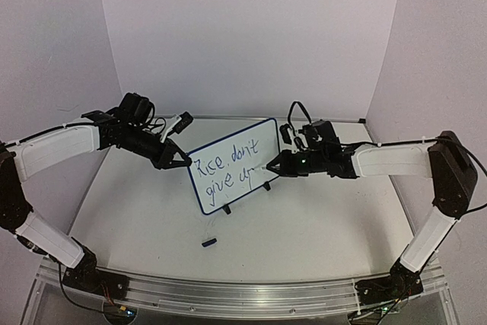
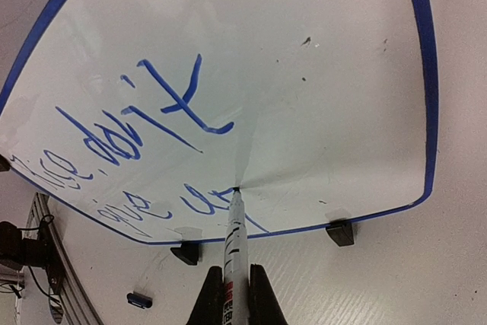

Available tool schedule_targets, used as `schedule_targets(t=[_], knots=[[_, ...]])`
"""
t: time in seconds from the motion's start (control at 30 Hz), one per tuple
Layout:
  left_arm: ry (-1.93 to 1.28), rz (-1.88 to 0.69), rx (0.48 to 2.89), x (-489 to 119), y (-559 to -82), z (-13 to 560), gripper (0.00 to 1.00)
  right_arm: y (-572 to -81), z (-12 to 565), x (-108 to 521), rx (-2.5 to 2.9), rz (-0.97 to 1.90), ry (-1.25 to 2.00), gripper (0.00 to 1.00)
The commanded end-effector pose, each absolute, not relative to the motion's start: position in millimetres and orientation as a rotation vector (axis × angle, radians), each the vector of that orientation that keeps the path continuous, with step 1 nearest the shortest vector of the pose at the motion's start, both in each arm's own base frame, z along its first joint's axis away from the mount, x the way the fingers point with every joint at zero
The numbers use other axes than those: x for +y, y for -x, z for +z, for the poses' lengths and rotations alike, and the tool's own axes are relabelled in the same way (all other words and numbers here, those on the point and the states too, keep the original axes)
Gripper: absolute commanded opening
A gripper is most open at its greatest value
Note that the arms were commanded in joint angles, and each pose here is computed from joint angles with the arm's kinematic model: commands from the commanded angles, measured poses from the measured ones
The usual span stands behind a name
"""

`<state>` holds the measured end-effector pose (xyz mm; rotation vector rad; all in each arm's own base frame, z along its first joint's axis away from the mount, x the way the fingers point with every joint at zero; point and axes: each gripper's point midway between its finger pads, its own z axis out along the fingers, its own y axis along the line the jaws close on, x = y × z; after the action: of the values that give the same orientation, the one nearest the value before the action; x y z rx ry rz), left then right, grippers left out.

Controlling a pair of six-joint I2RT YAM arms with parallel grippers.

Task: Write a sentence on the whiteboard
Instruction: Write with the whiteboard marker on the whiteboard.

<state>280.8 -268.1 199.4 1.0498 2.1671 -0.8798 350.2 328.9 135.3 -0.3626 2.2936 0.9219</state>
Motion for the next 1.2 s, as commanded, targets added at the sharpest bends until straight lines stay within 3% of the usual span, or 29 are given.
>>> schedule_targets(t=[0.0,0.53,1.17], knots=[[-1.069,-0.888,2.208,-271.3,-276.2,191.3,0.0,-355.8,141.7,321.7,2.262,0.894,0.33,0.0],[-1.071,-0.885,2.212,-271.3,-276.4,189.8,0.0,-354.3,128.4,335.5,2.297,0.95,0.385,0.0],[-1.069,-0.887,2.21,-271.1,-276.1,191.0,0.0,-339.6,154.9,332.1,2.243,1.007,0.414,0.0]])
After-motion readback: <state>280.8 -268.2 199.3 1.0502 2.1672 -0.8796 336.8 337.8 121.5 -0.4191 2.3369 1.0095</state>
